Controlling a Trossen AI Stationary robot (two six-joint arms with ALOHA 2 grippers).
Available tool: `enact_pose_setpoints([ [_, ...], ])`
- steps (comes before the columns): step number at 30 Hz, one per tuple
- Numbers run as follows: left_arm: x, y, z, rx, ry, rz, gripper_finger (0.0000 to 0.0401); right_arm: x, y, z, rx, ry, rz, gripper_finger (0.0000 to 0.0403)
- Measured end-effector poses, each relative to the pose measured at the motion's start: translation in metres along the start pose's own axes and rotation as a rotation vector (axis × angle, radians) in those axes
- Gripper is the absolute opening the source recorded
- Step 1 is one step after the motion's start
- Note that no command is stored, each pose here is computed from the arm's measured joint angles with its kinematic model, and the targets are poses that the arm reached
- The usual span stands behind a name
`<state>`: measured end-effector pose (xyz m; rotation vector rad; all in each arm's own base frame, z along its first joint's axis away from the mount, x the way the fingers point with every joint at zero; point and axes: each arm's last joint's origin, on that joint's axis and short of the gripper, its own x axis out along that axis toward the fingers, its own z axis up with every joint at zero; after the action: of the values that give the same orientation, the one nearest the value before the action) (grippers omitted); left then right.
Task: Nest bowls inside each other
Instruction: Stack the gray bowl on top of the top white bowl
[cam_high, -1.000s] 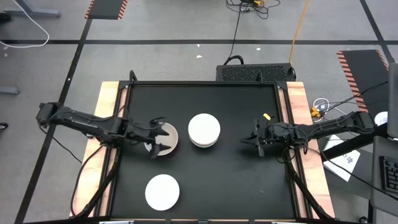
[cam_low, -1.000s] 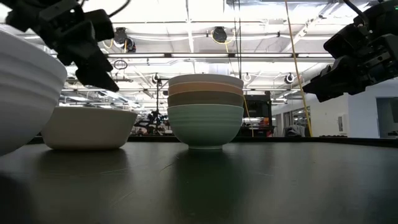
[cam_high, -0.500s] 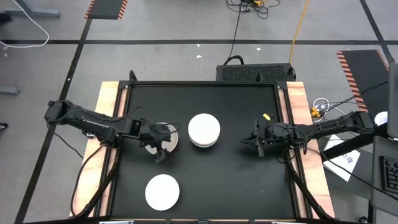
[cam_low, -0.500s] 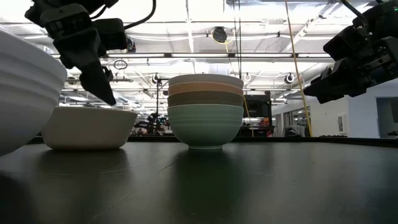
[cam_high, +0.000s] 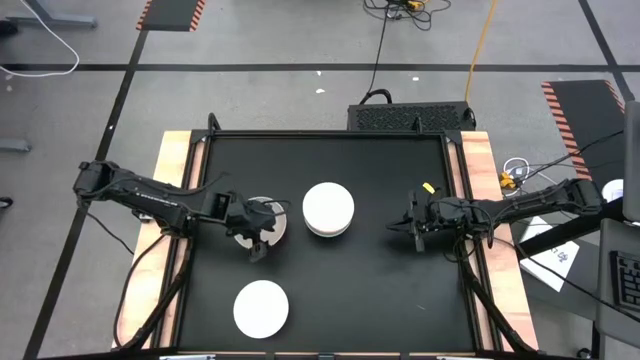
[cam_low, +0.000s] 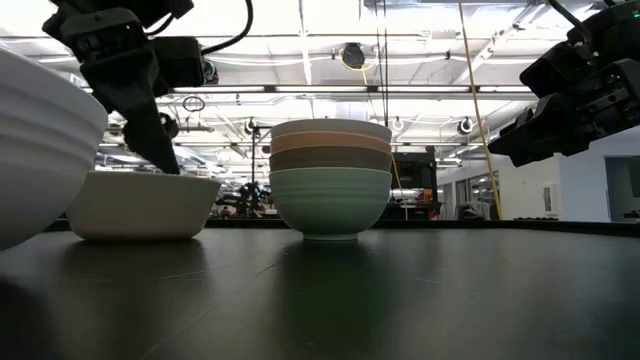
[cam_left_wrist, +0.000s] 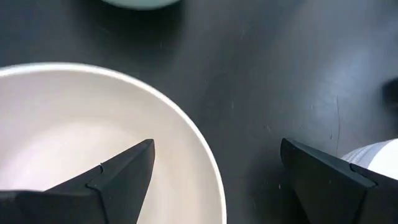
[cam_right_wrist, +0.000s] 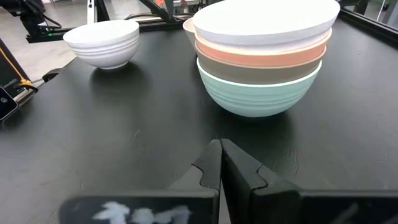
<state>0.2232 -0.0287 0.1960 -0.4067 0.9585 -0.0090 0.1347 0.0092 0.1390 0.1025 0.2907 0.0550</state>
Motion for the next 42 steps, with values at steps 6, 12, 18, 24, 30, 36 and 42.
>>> enact_pose_setpoints([
  [6, 0.017, 0.003, -0.003, -0.015, 0.065, 0.024, 0.0351, 0.0, 0.0, 0.0, 0.007, 0.0, 0.0, 0.0],
  [12, 0.03, 0.007, -0.006, -0.017, 0.112, 0.067, 0.0351, 0.0, 0.0, 0.0, 0.007, -0.003, 0.0, 0.0],
  [18, 0.038, 0.01, -0.007, 0.008, 0.121, 0.107, 0.0351, 0.0, 0.0, 0.0, 0.011, -0.001, 0.001, 0.0],
  [24, 0.038, 0.01, -0.005, 0.031, 0.111, 0.101, 0.0344, 0.0, 0.0, 0.0, 0.018, -0.002, 0.002, 0.0],
  [30, 0.038, 0.011, -0.005, 0.054, 0.111, 0.101, 0.0244, 0.0, 0.001, 0.0, 0.019, -0.003, 0.027, 0.0],
  [36, 0.037, 0.014, -0.004, 0.089, 0.117, 0.096, 0.0079, 0.0, 0.001, 0.001, 0.025, -0.004, 0.027, 0.0],
  [42, 0.036, 0.016, -0.001, 0.152, 0.099, 0.125, 0.0026, 0.0, 0.001, 0.001, 0.026, -0.004, 0.027, 0.0],
])
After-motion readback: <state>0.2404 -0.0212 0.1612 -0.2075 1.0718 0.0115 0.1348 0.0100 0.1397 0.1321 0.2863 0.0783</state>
